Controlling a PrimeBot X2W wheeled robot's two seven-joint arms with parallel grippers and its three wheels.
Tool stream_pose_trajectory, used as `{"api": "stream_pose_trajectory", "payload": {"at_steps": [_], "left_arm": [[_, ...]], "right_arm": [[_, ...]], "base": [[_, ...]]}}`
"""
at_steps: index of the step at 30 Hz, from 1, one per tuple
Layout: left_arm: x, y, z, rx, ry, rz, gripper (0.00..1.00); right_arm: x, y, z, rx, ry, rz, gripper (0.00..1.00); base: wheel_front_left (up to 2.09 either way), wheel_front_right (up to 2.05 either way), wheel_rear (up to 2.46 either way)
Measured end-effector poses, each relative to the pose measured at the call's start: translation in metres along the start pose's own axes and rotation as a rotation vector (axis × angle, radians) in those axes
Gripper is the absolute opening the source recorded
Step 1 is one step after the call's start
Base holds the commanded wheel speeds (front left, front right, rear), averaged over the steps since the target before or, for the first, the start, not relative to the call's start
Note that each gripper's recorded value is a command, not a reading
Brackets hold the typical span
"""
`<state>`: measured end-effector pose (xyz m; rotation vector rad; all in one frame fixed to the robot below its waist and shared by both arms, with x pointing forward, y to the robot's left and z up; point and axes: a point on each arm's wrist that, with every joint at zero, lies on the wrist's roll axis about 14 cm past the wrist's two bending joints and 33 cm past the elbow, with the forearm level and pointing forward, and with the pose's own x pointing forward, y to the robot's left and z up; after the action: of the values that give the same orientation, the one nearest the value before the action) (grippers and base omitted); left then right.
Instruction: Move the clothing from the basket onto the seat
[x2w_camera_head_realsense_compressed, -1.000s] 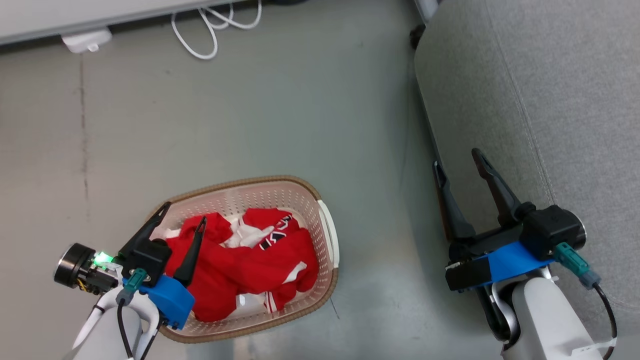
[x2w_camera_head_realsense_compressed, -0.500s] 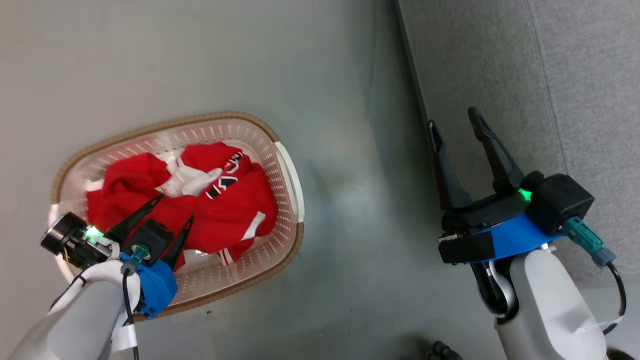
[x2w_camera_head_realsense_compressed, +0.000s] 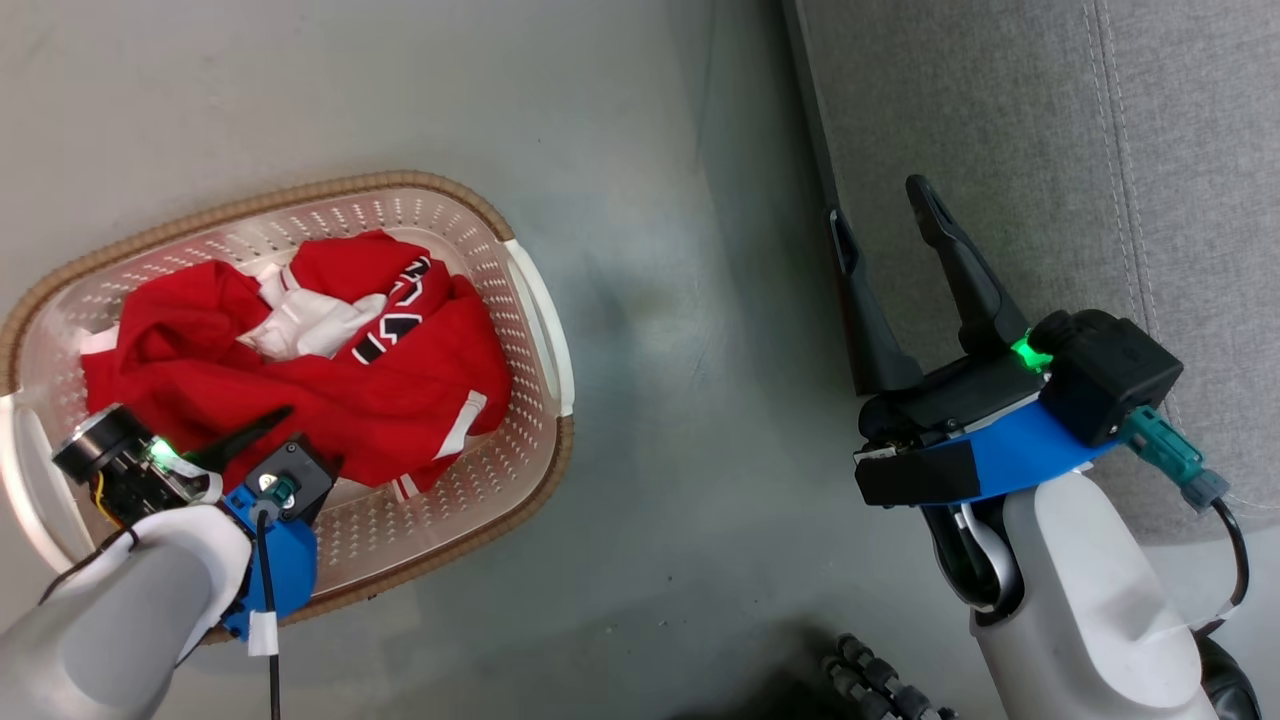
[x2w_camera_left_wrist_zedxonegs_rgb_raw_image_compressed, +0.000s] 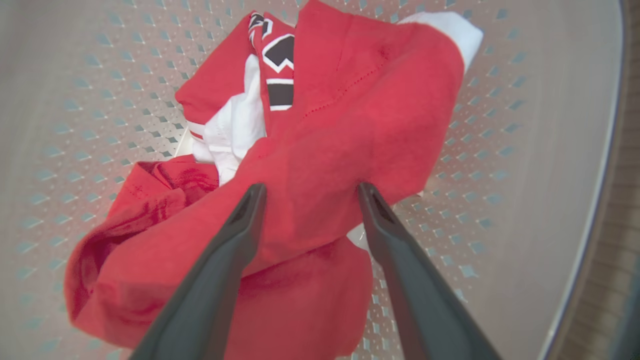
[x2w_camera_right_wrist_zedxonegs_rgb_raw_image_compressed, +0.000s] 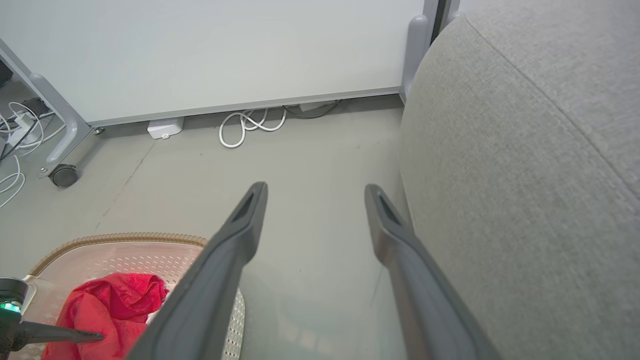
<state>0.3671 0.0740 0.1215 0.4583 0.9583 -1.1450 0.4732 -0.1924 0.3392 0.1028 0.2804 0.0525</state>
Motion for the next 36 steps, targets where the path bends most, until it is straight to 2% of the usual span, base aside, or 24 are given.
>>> {"api": "stream_pose_trajectory", "payload": {"at_steps": [8,24,35,36], "left_arm": [[0.015,0.003,-0.018,0.086,0.095,-0.055,1.0],[0.045,0.018,0.002,0.105,0.056,-0.031,1.0],[0.054,0.014,0.005,0.1,0.055,-0.045,1.0],[0.054,0.014,0.005,0.091,0.058,-0.045,0.84]], "right_arm": [[0.003,-0.005,-0.01,0.018,0.02,-0.011,1.0],[0.005,-0.007,-0.027,0.036,0.058,-0.016,1.0],[0.008,-0.007,-0.029,0.043,0.061,-0.015,1.0],[0.008,-0.007,-0.029,0.044,0.062,-0.015,1.0]], "base": [[0.0,0.0,0.0],[0.0,0.0,0.0],[0.0,0.0,0.0],[0.0,0.0,0.0]]}}
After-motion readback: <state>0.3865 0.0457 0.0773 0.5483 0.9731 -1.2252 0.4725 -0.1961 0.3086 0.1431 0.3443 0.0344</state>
